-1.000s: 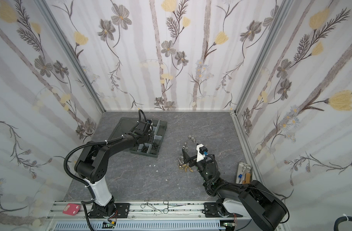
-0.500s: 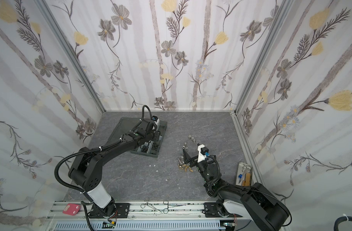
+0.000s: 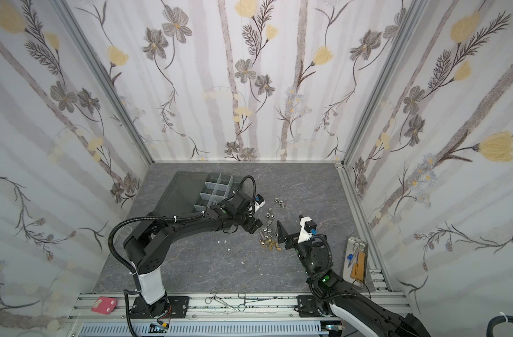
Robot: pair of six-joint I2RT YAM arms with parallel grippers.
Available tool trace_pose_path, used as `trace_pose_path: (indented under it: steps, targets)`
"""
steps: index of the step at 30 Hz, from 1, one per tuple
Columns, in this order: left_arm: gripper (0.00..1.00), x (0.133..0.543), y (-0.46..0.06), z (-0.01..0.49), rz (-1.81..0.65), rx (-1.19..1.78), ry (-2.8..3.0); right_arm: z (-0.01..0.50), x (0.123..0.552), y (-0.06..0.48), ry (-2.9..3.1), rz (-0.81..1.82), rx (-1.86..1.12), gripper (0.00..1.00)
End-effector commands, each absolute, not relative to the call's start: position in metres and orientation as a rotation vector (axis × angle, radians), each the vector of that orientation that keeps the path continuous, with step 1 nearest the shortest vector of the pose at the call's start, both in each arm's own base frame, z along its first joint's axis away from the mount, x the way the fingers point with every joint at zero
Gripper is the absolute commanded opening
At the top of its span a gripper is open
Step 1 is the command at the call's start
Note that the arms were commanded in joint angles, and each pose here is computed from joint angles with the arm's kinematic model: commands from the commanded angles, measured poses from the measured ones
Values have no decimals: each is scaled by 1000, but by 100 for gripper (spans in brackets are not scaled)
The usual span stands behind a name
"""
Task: Sort the screws and nuts into containers
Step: Pick up the screw at the center of the table.
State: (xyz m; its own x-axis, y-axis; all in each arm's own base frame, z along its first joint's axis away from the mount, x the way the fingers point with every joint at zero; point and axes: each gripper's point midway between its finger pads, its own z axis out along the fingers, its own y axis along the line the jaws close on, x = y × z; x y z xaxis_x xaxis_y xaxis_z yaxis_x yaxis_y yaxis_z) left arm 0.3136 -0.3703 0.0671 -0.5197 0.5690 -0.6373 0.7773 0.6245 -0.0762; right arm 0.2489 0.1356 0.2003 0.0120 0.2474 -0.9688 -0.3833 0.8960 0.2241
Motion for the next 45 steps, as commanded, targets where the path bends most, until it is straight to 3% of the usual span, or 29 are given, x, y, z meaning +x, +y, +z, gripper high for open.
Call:
trace_pose_path:
  steps: [1,8,19,27,34,45]
  targets:
    - [86,296,-380,53,-503,1028,2380,178,246,134,1488,425,-176,99]
    - [87,282,-383,41,-456,995,2455,178,269,176,1562,448,-282,97]
    - [88,274,-384,26,-421,1069,2456,189,260,152,1492,437,-175,100]
    - [73,282,-377,14,-385,1074,2458,188,261,154,1498,442,-179,100]
    - [69,281,-378,7,-387,1088,2481,188,263,156,1506,437,-181,100]
    - [75,276,-358,12,-336,949,2575,184,264,159,1521,444,-187,100]
